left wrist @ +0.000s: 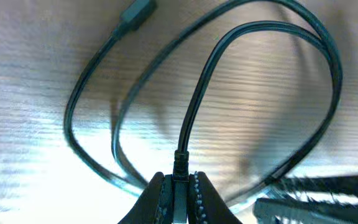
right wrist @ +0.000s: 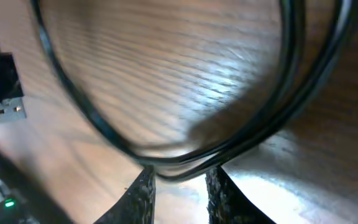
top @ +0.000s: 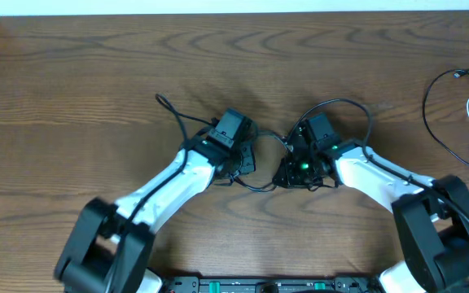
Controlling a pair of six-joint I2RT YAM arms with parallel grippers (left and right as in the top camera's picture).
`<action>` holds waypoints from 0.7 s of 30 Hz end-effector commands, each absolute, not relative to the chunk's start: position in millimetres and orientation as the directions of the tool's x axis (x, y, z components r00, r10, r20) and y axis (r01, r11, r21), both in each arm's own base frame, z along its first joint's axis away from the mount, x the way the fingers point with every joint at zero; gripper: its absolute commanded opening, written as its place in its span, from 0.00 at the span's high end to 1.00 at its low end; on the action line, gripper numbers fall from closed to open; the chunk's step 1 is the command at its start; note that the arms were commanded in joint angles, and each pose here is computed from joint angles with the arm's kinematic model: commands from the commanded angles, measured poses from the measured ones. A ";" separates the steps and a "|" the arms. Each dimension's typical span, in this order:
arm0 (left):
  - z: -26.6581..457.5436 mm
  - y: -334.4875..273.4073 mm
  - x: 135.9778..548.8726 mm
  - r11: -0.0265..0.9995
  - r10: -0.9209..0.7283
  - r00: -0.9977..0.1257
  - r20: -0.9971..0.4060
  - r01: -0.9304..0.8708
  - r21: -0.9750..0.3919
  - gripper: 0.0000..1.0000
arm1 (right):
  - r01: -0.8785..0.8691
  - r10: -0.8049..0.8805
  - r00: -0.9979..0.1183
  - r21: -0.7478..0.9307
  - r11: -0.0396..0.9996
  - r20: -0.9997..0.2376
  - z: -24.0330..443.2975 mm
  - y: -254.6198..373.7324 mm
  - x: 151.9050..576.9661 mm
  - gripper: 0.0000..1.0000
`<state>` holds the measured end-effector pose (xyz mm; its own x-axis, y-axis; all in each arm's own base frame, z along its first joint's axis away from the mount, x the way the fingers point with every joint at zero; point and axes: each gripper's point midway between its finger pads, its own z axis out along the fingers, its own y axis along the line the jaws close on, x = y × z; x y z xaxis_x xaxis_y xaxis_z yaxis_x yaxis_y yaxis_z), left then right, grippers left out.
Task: Untangle cables
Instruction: 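Lift the black cable with both grippers and pull it apart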
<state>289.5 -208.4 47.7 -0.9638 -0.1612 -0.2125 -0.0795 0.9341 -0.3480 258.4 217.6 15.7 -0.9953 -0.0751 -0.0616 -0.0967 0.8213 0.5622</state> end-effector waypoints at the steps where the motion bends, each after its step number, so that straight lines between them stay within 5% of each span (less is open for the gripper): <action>1: 84.1 -214.8 286.5 0.908 -0.141 -0.951 -0.274 -0.014 -0.419 0.89 | -0.213 -0.074 -0.970 0.668 0.713 -0.230 85.4 231.6 284.9 0.74; 9: 142.6 -209.7 286.6 0.868 -0.166 -0.904 -0.394 0.056 -0.493 0.88 | -0.325 -0.030 -0.908 0.658 0.679 -0.418 145.8 226.9 300.7 0.58; 21: 161.4 -205.1 272.7 0.854 -0.166 -0.900 -0.403 0.073 -0.514 0.89 | -0.168 0.021 -0.921 0.447 0.878 -0.388 109.2 180.2 308.3 0.55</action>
